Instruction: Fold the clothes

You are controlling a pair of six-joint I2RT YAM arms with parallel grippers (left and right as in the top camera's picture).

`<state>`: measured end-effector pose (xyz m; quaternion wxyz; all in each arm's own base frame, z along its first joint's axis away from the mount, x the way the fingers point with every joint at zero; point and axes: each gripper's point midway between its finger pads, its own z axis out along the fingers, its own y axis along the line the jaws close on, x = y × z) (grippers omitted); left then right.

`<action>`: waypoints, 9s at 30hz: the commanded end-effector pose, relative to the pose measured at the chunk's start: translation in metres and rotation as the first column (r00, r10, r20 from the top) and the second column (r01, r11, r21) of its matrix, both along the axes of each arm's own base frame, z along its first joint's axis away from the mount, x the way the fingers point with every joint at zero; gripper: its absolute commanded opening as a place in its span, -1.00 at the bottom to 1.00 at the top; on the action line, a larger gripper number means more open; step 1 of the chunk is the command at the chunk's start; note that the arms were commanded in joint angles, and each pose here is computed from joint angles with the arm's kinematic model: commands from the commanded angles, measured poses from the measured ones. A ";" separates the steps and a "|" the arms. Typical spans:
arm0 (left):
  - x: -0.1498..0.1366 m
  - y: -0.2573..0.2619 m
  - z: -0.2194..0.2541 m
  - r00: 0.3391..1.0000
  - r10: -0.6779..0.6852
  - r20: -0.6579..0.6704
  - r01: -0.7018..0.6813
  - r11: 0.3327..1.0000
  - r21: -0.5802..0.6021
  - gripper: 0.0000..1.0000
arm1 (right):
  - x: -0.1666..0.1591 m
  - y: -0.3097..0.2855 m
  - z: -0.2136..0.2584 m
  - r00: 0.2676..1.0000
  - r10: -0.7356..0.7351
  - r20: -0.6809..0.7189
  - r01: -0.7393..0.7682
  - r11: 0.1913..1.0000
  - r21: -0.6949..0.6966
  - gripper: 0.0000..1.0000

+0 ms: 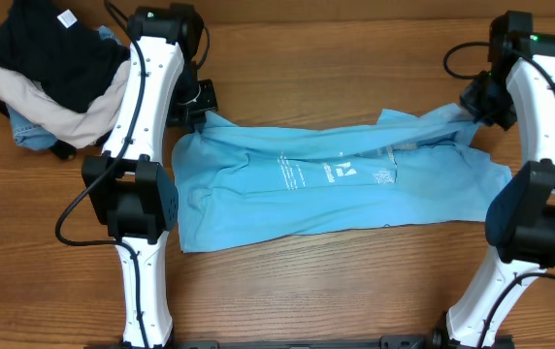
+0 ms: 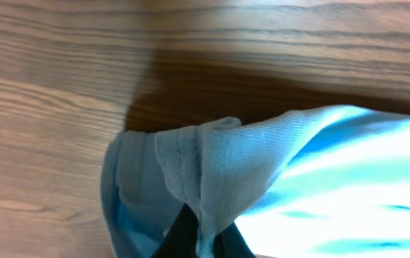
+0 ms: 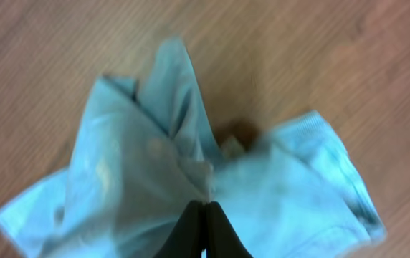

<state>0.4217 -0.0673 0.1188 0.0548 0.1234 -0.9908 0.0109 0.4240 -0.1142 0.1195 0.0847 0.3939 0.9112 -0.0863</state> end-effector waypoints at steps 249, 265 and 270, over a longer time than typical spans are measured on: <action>-0.102 -0.018 -0.065 0.993 0.025 -0.116 -0.015 0.996 0.089 -0.91 | -0.042 0.087 -0.104 0.966 0.259 -0.005 -0.249 0.932 0.263 -0.50; -0.131 -0.047 -0.125 0.988 0.062 -0.142 -0.063 0.998 -0.002 -0.92 | -0.040 0.087 -0.104 0.966 0.259 0.001 -0.251 0.933 0.260 -0.51; -0.139 -0.005 -0.121 0.984 0.075 -0.161 -0.045 0.982 0.182 -0.91 | -0.040 0.078 -0.104 0.967 0.254 -0.011 -0.246 0.945 0.214 -0.58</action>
